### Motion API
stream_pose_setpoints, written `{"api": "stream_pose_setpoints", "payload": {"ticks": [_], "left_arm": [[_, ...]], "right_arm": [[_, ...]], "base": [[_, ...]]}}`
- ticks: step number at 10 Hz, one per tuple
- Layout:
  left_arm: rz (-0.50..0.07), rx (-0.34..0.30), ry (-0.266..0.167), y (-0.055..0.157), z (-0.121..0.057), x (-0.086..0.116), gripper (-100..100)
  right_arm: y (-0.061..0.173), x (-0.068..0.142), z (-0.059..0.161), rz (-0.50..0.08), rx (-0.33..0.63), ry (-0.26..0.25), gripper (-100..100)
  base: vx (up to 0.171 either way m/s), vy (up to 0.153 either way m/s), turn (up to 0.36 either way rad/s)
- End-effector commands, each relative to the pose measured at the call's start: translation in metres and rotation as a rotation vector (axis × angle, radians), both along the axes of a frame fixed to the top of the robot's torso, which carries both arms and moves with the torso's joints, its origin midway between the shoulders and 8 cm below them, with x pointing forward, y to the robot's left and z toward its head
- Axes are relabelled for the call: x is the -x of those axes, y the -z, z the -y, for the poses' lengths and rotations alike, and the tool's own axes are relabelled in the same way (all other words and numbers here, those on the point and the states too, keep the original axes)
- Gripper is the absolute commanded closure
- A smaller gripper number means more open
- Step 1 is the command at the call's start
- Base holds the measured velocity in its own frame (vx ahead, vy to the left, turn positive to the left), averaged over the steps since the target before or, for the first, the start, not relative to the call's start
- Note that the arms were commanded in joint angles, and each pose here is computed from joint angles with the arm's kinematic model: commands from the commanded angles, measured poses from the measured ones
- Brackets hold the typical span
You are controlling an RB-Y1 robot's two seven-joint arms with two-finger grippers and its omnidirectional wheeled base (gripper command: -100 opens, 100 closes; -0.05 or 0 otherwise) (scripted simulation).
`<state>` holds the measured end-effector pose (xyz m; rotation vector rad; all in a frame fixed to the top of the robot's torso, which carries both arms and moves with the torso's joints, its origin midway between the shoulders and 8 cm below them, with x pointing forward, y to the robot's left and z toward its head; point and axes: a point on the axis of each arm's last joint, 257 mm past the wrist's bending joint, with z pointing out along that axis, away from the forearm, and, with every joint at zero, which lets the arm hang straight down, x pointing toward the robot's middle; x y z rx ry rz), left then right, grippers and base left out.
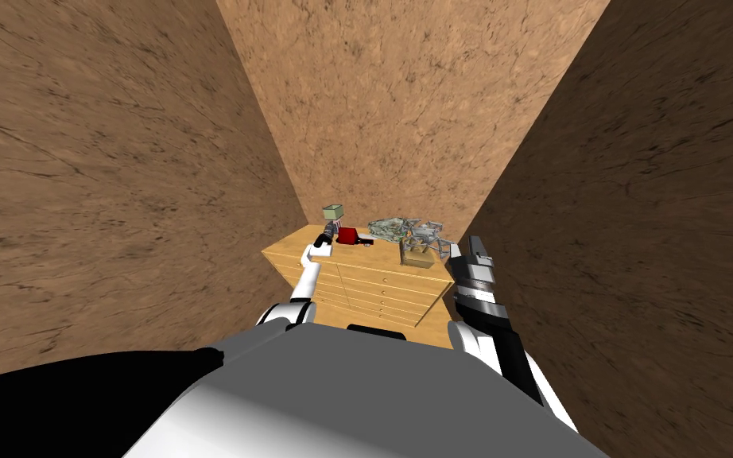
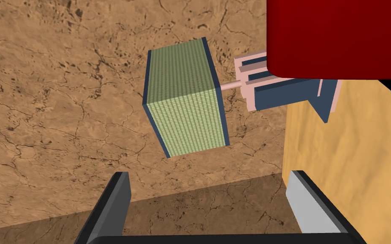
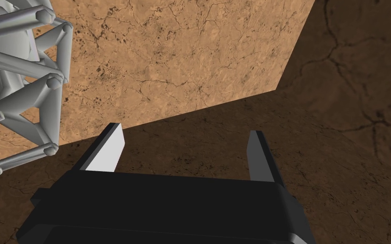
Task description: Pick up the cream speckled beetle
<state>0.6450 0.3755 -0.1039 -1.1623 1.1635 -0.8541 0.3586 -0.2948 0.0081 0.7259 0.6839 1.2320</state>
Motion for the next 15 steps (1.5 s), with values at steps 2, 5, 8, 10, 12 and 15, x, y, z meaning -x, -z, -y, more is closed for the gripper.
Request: {"api": "stream_pose_setpoints", "payload": {"ticks": [2,5,8,10,12,15], "left_arm": [[-0.059,0.043,-0.006,0.011,0.003,-0.014,-100],[-0.128,0.083,-0.01,0.029,0.007,-0.026,-100],[-0.209,0.147,-0.014,0.039,0.017,-0.041,-100],[-0.261,0.18,-0.015,0.047,0.023,-0.047,-100],[-0.288,0.185,-0.016,0.058,0.025,-0.048,-100],[-0.368,0.239,-0.016,0.062,0.04,-0.057,-100]], "right_arm": [[0.0,0.0,0.0,0.0,0.0,0.0,0],[0.0,0.0,0.0,0.0,0.0,0.0,0],[0.0,0.0,0.0,0.0,0.0,0.0,0],[0.0,0.0,0.0,0.0,0.0,0.0,0],[0.0,0.0,0.0,0.0,0.0,0.0,0],[0.0,0.0,0.0,0.0,0.0,0.0,0]], "base": [[0.007,-0.027,0.01],[0.016,-0.052,0.021],[0.022,-0.055,0.017],[0.018,-0.053,0.011],[0.012,-0.031,0.005],[0.013,-0.041,0.013]]}}
